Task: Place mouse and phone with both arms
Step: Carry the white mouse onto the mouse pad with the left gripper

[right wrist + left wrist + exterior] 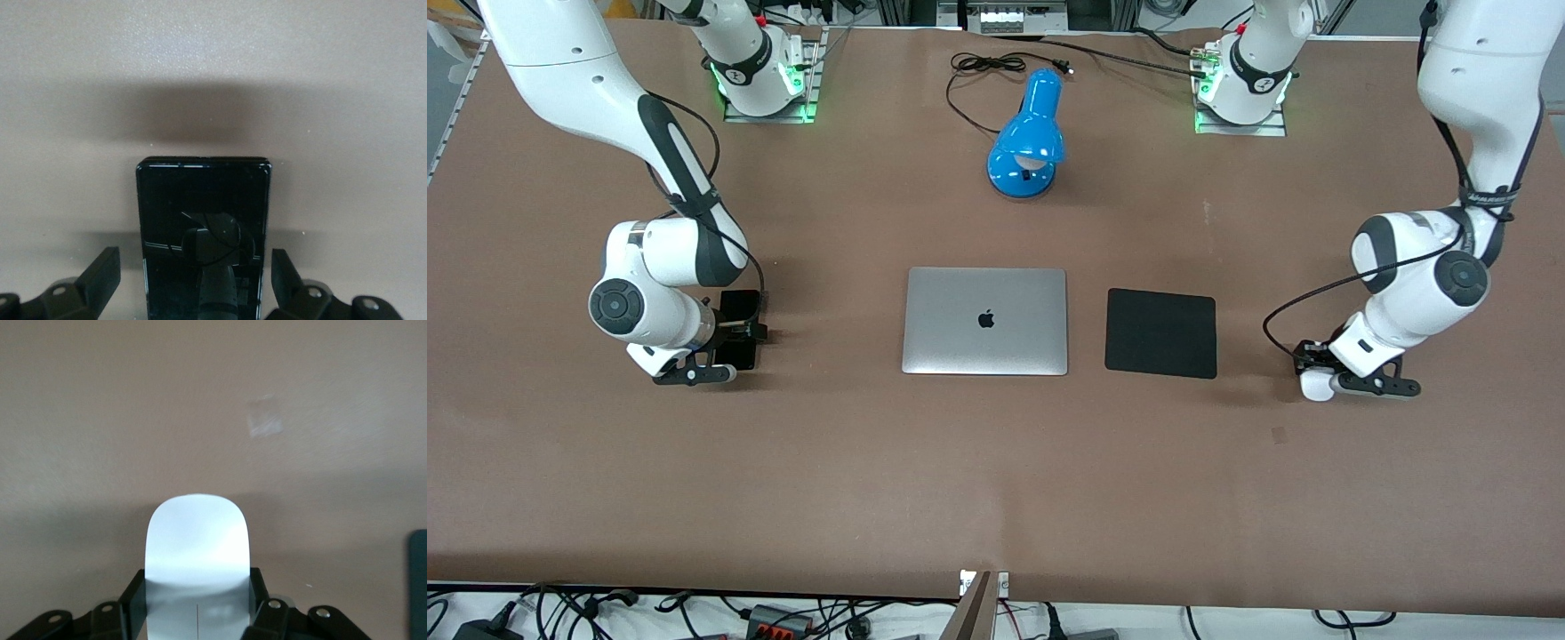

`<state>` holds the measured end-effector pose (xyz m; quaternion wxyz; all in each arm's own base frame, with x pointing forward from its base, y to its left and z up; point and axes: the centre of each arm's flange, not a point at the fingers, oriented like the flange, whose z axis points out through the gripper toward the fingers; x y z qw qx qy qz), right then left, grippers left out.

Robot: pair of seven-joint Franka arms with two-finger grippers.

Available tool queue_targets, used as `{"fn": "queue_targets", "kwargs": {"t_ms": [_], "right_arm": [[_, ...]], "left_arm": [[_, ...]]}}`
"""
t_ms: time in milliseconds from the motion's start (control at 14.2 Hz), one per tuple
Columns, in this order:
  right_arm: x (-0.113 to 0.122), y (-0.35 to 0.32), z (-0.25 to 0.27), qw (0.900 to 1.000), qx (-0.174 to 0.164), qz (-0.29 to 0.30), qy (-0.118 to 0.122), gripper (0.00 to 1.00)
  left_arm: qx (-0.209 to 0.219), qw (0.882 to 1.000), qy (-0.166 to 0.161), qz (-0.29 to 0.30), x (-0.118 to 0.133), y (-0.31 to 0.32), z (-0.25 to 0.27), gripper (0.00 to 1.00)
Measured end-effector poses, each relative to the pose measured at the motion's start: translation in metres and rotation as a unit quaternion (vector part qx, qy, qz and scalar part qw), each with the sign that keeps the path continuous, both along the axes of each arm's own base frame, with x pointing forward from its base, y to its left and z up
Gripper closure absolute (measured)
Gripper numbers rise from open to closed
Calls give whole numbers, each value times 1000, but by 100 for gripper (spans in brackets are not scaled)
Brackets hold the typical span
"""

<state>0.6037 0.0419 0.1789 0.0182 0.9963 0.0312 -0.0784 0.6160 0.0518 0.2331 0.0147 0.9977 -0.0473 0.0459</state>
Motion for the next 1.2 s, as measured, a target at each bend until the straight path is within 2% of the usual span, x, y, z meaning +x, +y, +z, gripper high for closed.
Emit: {"fn": "queue_targets", "kwargs": {"t_ms": [211, 352, 633, 844, 984, 1195], "right_arm": [[0, -1, 0, 1000, 0, -1, 0, 0], [-2, -2, -1, 1000, 0, -1, 2, 0], [-4, -4, -4, 1000, 0, -3, 5, 0], [-4, -7, -4, 1000, -1, -5, 6, 4], [-4, -7, -3, 1000, -1, -5, 6, 22], [-5, -8, -2, 1000, -1, -6, 5, 22]], "left_arm": [[-3, 999, 44, -20, 15, -39, 50, 38], [-2, 997, 67, -31, 17, -91, 68, 38], [7, 995, 95, -9, -10, -224, 44, 38], [2, 997, 83, 7, -21, -252, 4, 38], [-3, 998, 68, 14, -26, -243, -21, 38], [-5, 998, 64, 19, -38, -240, -42, 38]]}}
